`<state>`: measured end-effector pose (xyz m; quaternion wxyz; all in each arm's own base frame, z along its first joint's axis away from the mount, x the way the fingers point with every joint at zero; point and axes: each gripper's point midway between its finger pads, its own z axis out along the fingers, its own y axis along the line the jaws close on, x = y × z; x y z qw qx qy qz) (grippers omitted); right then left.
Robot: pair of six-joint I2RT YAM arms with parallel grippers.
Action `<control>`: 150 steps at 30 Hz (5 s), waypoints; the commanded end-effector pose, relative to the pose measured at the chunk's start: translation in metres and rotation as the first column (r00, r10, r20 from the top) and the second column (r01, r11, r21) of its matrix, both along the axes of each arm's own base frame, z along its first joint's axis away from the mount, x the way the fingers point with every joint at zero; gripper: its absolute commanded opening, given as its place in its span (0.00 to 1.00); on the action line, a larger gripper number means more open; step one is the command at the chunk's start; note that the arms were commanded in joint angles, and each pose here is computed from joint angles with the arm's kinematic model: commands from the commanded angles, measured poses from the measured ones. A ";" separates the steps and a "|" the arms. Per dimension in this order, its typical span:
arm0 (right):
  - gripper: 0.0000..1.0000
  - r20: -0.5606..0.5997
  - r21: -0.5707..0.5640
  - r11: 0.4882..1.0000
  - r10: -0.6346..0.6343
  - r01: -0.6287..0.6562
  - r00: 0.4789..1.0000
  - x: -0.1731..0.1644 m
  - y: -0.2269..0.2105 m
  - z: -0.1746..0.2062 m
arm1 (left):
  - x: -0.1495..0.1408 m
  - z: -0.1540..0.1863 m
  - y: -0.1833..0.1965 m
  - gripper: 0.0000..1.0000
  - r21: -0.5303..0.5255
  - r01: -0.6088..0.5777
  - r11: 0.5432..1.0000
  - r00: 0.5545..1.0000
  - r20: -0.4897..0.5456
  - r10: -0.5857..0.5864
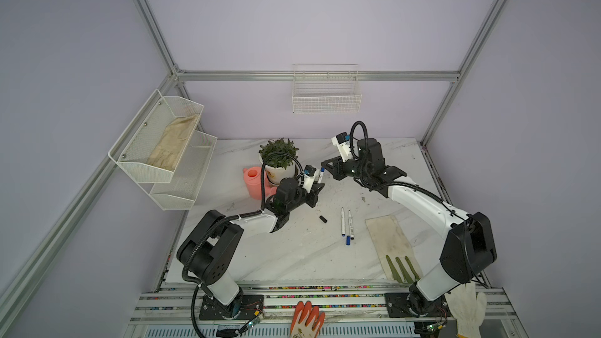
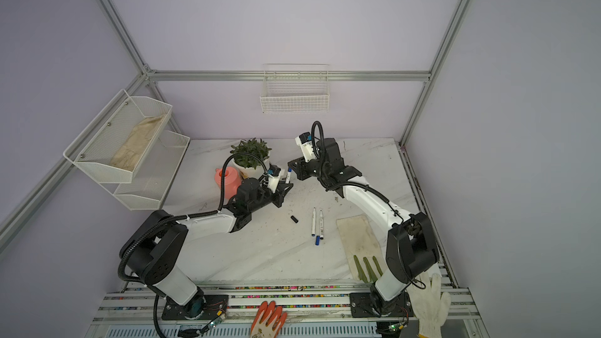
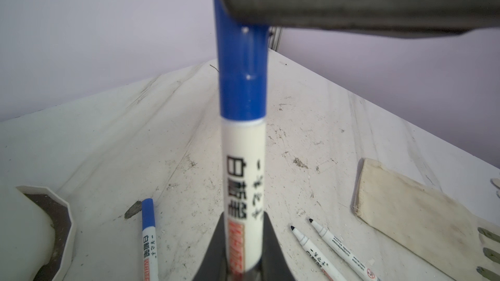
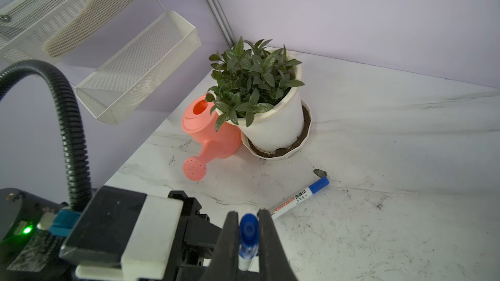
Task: Insert pens into pen caps
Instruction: Put on the pen cap to the pen.
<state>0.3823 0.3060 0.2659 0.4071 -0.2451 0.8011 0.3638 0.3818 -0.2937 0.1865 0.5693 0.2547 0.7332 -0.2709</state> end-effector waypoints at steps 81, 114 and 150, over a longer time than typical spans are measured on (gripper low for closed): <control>0.00 -0.354 -0.114 0.992 0.009 -0.053 0.935 -0.042 -0.008 -0.084 | -0.021 0.145 -0.005 0.00 -0.556 0.051 0.830 0.949 0.285 0.133; 0.00 -0.537 -0.388 0.899 -0.042 -0.202 0.842 -0.085 -0.028 -0.180 | 0.031 0.323 0.116 0.00 -0.750 0.083 0.656 0.703 0.510 0.495; 0.00 -0.574 -0.345 0.937 -0.168 -0.050 0.801 -0.049 -0.056 -0.186 | 0.035 0.285 0.137 0.00 -0.687 -0.090 0.721 0.692 0.478 0.541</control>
